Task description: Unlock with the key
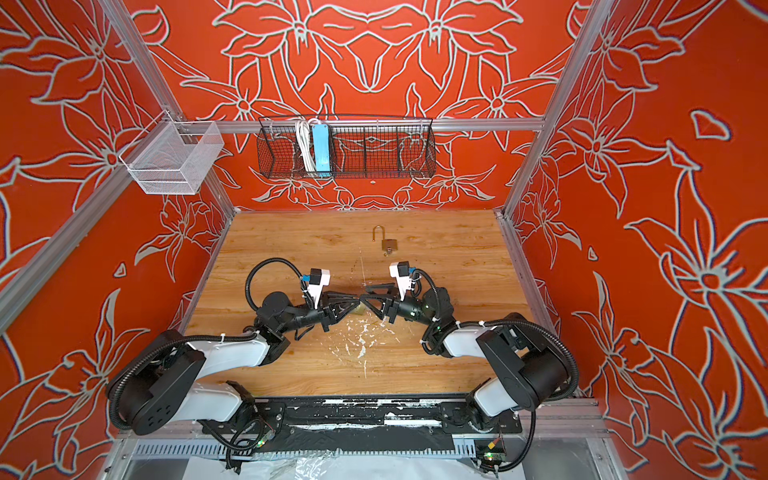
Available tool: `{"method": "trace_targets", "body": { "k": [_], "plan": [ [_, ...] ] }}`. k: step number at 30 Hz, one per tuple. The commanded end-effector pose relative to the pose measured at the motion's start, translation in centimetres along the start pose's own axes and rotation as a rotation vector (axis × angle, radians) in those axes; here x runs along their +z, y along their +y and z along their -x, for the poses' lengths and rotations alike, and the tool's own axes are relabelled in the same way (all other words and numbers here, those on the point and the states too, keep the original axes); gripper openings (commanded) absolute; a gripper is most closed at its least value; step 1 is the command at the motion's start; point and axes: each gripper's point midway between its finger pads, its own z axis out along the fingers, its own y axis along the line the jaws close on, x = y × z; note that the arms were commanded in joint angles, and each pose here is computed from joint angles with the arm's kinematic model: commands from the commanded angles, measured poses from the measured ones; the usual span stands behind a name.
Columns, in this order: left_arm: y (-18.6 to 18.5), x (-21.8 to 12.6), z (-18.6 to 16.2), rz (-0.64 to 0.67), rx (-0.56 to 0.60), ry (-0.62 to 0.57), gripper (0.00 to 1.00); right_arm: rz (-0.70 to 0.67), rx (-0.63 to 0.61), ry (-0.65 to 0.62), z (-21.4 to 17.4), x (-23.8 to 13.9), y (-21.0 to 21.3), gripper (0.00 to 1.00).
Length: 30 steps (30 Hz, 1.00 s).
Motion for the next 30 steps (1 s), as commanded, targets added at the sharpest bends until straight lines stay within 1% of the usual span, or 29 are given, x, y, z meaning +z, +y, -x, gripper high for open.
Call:
{"method": "trace_targets", "body": {
  "k": [1, 5, 8, 12, 15, 20, 23, 24, 30],
  "plan": [
    [-1.2, -0.6, 2.3, -0.048, 0.092, -0.063, 0.0, 0.087, -0.058, 0.026, 1.0, 0.5, 1.7, 0.59],
    [-1.2, -1.0, 2.8, -0.069, 0.073, -0.075, 0.0, 0.121, -0.061, 0.067, 0.5, 0.7, 1.9, 0.61],
    [-0.8, -1.2, 2.8, -0.072, 0.056, -0.061, 0.0, 0.178, -0.068, 0.113, 0.2, 1.0, 2.7, 0.63],
    [-1.3, -1.0, 3.0, -0.124, 0.03, -0.047, 0.0, 0.186, -0.066, 0.158, -0.5, 1.3, 2.4, 0.64],
    [-1.3, -0.9, 3.0, -0.127, 0.025, -0.043, 0.0, 0.198, -0.063, 0.176, -0.7, 1.5, 2.5, 0.64],
    [-1.6, -1.1, 3.3, -0.131, 0.032, -0.045, 0.0, 0.185, -0.066, 0.219, -1.3, 1.8, 2.1, 0.61],
    [-1.6, -1.2, 3.3, -0.12, 0.042, -0.047, 0.0, 0.2, -0.066, 0.241, -1.4, 1.9, 2.3, 0.51],
    [-1.7, -1.2, 3.3, -0.12, 0.044, -0.049, 0.0, 0.199, -0.068, 0.25, -1.6, 1.9, 2.3, 0.5],
    [-1.5, -1.6, 3.4, -0.089, 0.063, -0.059, 0.0, 0.208, -0.073, 0.28, -2.0, 2.0, 2.6, 0.49]
  ]
}}
